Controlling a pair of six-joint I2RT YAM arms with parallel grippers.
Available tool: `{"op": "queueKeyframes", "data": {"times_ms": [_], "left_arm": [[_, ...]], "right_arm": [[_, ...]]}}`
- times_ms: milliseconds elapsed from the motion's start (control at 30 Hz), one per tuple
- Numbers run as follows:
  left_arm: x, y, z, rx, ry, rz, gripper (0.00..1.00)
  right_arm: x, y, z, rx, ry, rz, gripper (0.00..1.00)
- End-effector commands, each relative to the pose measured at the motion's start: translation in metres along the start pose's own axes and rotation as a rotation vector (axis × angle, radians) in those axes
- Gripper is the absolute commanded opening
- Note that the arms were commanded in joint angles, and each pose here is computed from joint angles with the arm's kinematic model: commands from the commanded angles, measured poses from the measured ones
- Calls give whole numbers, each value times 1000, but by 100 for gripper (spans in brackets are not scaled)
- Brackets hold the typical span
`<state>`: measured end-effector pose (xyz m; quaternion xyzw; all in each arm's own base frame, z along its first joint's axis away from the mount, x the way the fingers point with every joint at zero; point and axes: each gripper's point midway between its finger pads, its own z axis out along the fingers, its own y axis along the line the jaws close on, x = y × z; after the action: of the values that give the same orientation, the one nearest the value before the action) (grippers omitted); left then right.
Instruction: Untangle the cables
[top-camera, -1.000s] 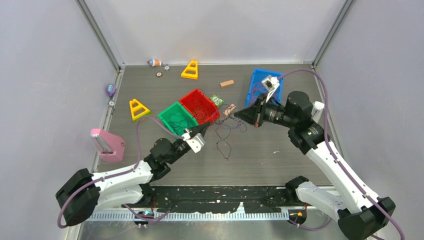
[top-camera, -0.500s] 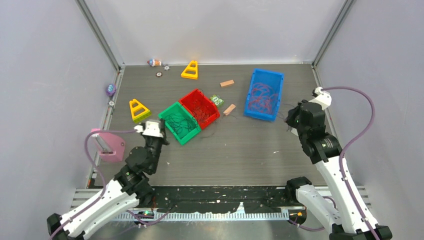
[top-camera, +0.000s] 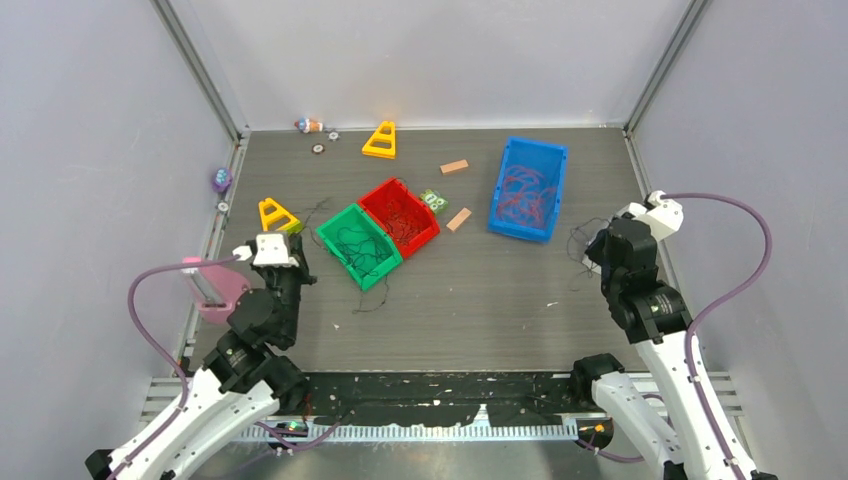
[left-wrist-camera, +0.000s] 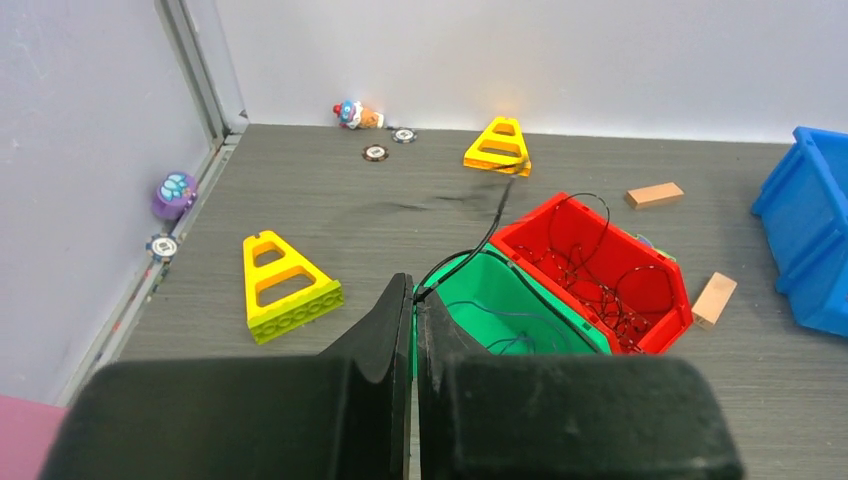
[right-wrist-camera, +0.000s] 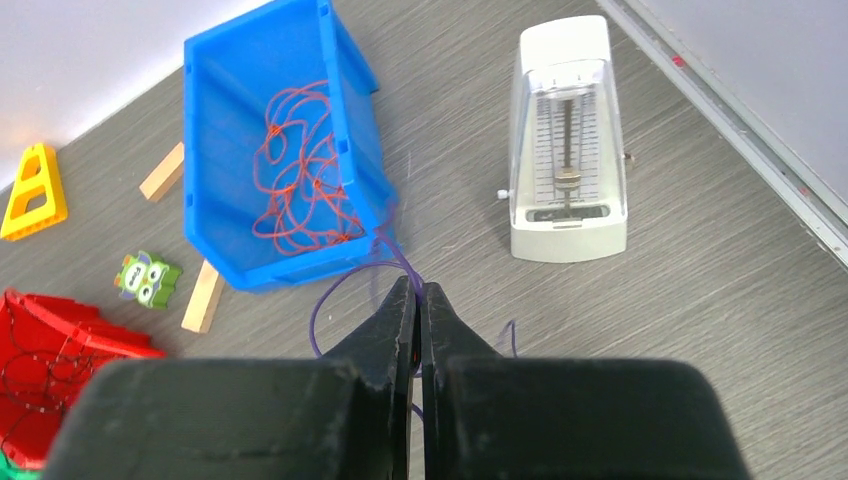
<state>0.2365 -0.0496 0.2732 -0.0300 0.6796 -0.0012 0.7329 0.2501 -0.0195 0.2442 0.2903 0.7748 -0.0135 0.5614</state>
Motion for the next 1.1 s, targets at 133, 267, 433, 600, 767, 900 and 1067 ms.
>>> {"op": "queueKeyframes", "data": {"times_ms": [133,267,433,600,767,900,1067], "left_arm": [[-47,-15,0,99,10,34,0],[-68,-31,3,166,-3,25,0],[-103,-57,10,266,-30,9,0],[-133,-83,23,323,-44,5,0],[-170,-108,39,369,-79,-12,0],[-191,-123,53,391,-96,-12,0],[-202,-127,79,368,-117,-11,0]], "right_arm": [[11,39,-4,-229,67,-78,5],[22,55,-6,-327,107,-94,5],[32,74,-10,-436,154,-130,6],[33,85,-13,-501,161,-135,5],[32,89,-12,-512,164,-139,6],[30,92,-11,-517,162,-140,5],[28,95,-9,-519,158,-140,5]]}}
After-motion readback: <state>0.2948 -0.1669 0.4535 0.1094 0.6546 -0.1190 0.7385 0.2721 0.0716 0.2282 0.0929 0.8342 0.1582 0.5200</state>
